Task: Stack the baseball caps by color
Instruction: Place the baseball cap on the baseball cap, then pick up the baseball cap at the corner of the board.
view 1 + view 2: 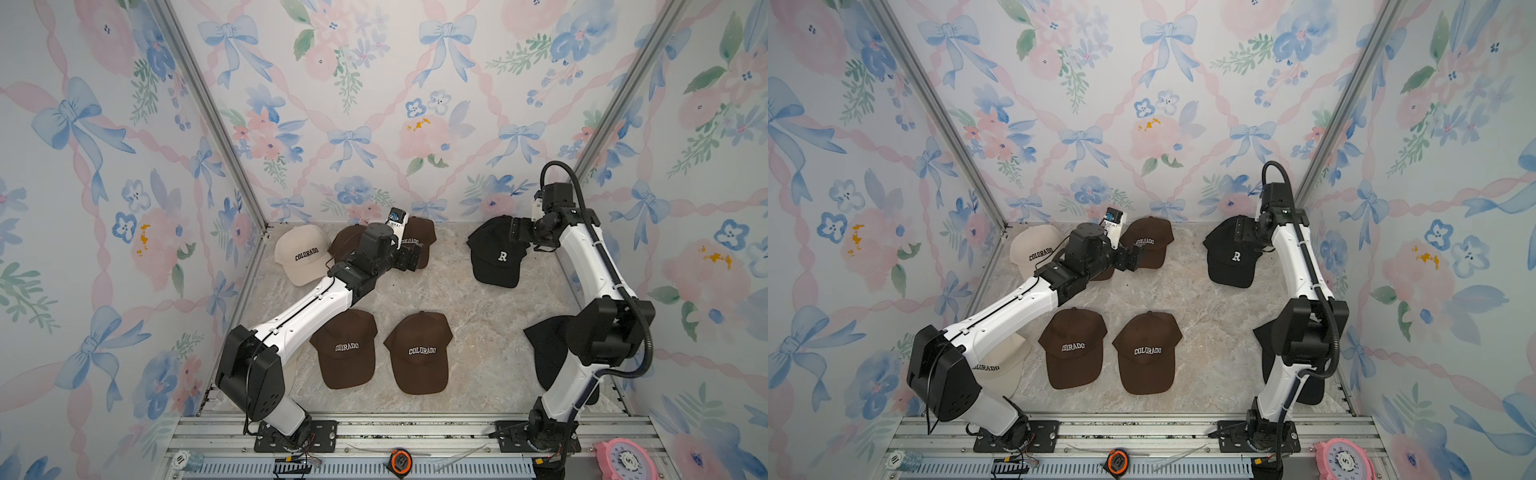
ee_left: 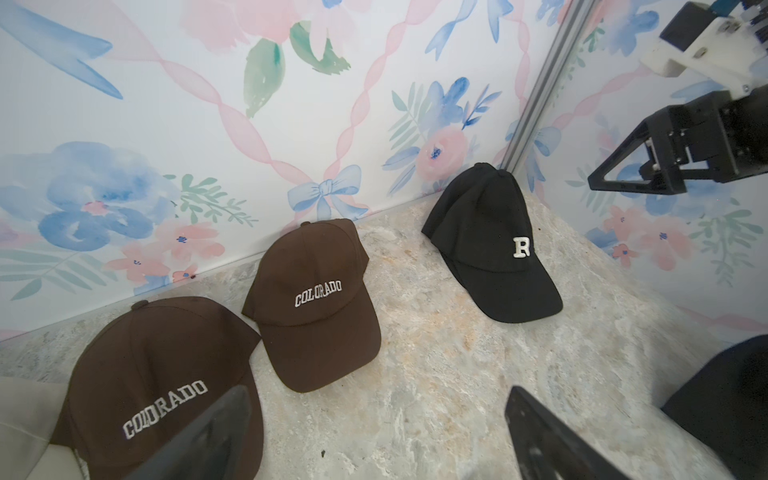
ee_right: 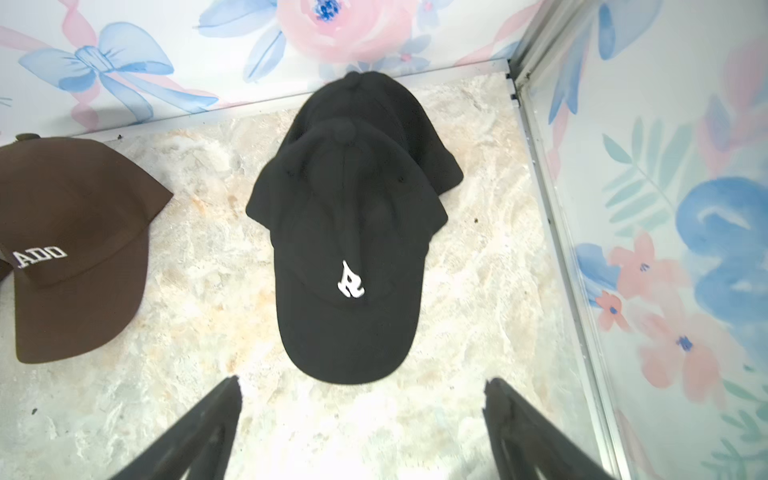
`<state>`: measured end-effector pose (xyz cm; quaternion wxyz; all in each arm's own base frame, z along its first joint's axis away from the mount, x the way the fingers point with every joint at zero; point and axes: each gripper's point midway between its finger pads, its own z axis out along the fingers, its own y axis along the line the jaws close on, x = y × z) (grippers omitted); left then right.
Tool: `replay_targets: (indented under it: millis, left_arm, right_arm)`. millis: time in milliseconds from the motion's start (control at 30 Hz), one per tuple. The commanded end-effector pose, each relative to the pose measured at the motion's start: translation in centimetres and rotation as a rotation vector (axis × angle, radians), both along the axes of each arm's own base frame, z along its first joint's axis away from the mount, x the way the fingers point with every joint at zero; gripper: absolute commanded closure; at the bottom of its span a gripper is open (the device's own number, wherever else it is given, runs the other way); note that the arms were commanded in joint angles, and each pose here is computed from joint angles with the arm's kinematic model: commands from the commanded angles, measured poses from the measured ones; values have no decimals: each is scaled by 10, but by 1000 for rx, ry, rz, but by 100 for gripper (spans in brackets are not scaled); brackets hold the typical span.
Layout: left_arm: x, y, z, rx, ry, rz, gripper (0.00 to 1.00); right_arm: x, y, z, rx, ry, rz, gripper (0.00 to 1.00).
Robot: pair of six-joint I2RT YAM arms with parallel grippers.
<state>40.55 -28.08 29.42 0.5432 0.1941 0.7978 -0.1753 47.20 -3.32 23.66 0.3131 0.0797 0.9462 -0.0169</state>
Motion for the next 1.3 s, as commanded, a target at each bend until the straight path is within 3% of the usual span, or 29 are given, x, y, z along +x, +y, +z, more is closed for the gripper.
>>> replay_targets:
  millis: [0,233,633,1033,1267]
  left_arm:
    - [-25,-14,11,-41,-17,-85,2]
    - [-61,-30,13,-62,-18,-174,2]
    - [-116,-45,16,-84,-8,-285,2]
    - [-149,-48,18,-83,4,-334,2]
    - [-148,-53,18,-72,2,-344,2]
  right_arm:
    - [-50,-12,0,-25,28,-97,7]
    - [-140,-31,-19,-76,66,-252,8]
    - [-221,-65,-60,-97,168,-534,10]
    - [-278,-87,-95,-113,200,-739,8]
    - [-275,-98,-119,-36,221,-800,9]
